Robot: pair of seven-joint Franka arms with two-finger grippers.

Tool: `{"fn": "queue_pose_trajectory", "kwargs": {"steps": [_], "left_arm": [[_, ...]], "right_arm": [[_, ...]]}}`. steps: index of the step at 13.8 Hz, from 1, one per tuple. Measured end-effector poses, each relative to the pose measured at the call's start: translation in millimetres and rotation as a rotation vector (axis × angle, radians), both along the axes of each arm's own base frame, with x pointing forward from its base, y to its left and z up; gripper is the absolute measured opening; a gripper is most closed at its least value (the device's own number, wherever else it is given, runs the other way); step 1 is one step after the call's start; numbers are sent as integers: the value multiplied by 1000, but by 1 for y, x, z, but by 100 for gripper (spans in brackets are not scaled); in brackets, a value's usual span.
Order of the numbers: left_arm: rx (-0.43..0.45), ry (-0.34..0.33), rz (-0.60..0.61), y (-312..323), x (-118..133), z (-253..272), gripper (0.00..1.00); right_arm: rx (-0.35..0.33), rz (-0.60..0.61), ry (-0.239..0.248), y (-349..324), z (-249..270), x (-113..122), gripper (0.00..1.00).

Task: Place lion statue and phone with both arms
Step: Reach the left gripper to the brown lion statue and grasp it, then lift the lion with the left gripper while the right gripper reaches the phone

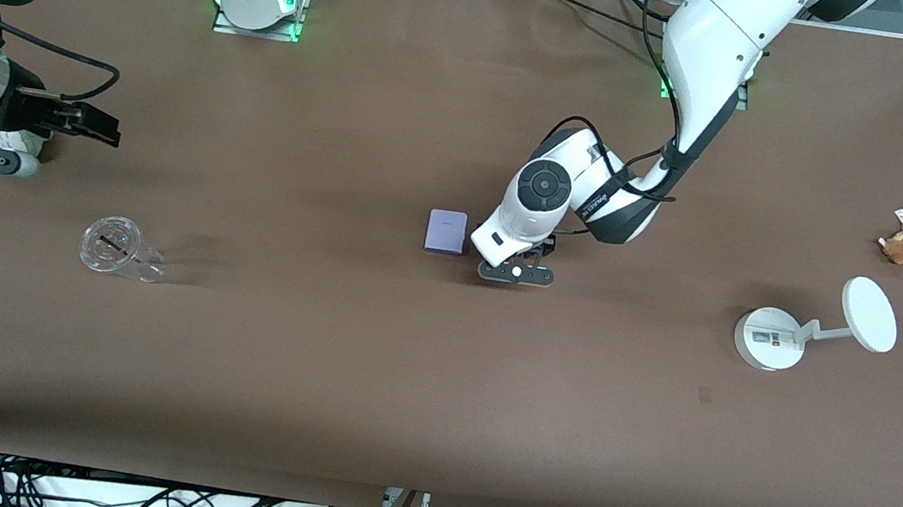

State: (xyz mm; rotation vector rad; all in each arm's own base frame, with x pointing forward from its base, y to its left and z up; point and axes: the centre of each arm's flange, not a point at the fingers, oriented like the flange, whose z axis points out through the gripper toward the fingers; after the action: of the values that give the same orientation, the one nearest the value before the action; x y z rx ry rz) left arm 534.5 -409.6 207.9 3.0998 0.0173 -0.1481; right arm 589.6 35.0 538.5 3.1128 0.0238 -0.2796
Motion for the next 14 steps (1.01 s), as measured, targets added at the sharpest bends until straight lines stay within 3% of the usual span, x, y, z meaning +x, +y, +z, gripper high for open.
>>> {"fn": "queue_pose_trajectory", "kwargs": {"steps": [2,3,8,14], "left_arm": [[0,0,-1,0,0,0,38],[0,-1,-1,0,0,1,34],[61,37,-21,24,17,24,34],[86,109,-194,188,84,96,34]], "right_arm": [[-2,16,5,12,-4,1,100],[-2,20,7,15,-5,1,100],[-1,74,-24,49,-25,14,100],[-27,73,-57,153,-102,32,100]]}}
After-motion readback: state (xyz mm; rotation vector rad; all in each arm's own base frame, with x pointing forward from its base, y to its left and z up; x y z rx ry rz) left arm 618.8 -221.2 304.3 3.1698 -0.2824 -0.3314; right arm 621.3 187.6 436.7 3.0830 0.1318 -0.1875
